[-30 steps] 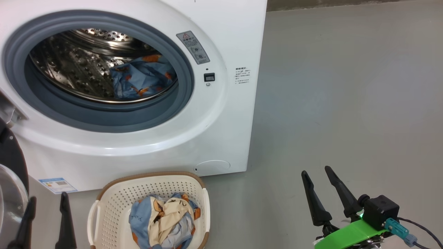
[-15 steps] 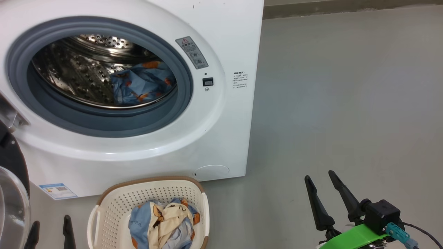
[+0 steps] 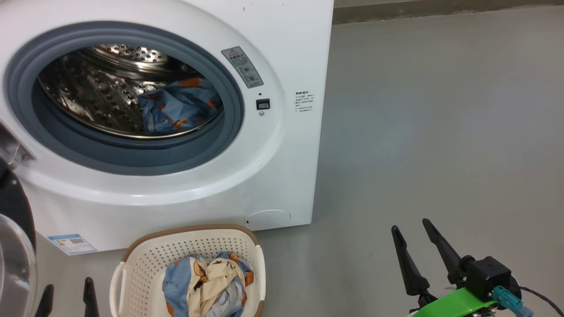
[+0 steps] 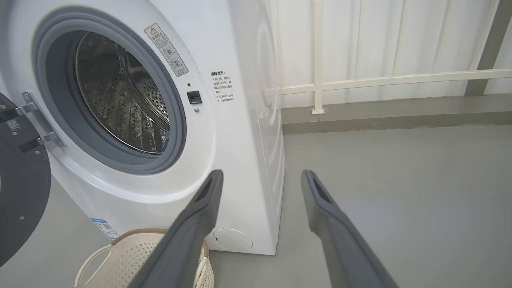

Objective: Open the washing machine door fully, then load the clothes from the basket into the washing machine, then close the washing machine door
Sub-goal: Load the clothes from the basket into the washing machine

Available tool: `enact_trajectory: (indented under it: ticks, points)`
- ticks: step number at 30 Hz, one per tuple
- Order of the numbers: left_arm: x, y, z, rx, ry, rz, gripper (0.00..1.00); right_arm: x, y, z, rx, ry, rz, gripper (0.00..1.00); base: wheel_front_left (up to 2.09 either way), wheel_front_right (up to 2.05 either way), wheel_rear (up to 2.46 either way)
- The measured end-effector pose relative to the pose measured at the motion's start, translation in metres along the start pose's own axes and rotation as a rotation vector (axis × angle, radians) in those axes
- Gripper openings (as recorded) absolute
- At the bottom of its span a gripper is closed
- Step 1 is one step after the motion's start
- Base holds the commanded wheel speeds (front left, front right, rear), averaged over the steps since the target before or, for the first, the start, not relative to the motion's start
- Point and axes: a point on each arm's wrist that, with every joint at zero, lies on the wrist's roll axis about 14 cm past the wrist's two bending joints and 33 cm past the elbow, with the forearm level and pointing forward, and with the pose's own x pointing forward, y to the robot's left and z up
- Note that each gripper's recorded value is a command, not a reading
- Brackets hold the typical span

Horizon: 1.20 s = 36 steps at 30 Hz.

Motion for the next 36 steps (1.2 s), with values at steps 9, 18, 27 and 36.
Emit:
enact_trajectory:
  ticks: [9, 18, 27, 36]
  points:
    - [0.003, -0.005, -0.016, -0.011, 0.051, -0.013, 1.0, 0.001, -0.007, -0.006, 0.001, 0.019, -0.021, 1.0, 0.0, 0.0, 0.0]
    - [0.008, -0.022, -0.062, -0.084, 0.197, -0.06, 1.0, 0.005, -0.015, -0.022, 0.01, 0.06, -0.042, 1.0, 0.0, 0.0, 0.0]
    - [0.033, -0.029, -0.106, -0.084, 0.338, -0.14, 1.0, 0.022, -0.025, -0.041, -0.019, 0.104, -0.055, 1.0, 0.0, 0.0, 0.0]
    - [0.063, -0.026, -0.15, -0.065, 0.448, -0.176, 1.0, 0.035, -0.041, -0.067, -0.077, 0.167, -0.077, 1.0, 0.0, 0.0, 0.0]
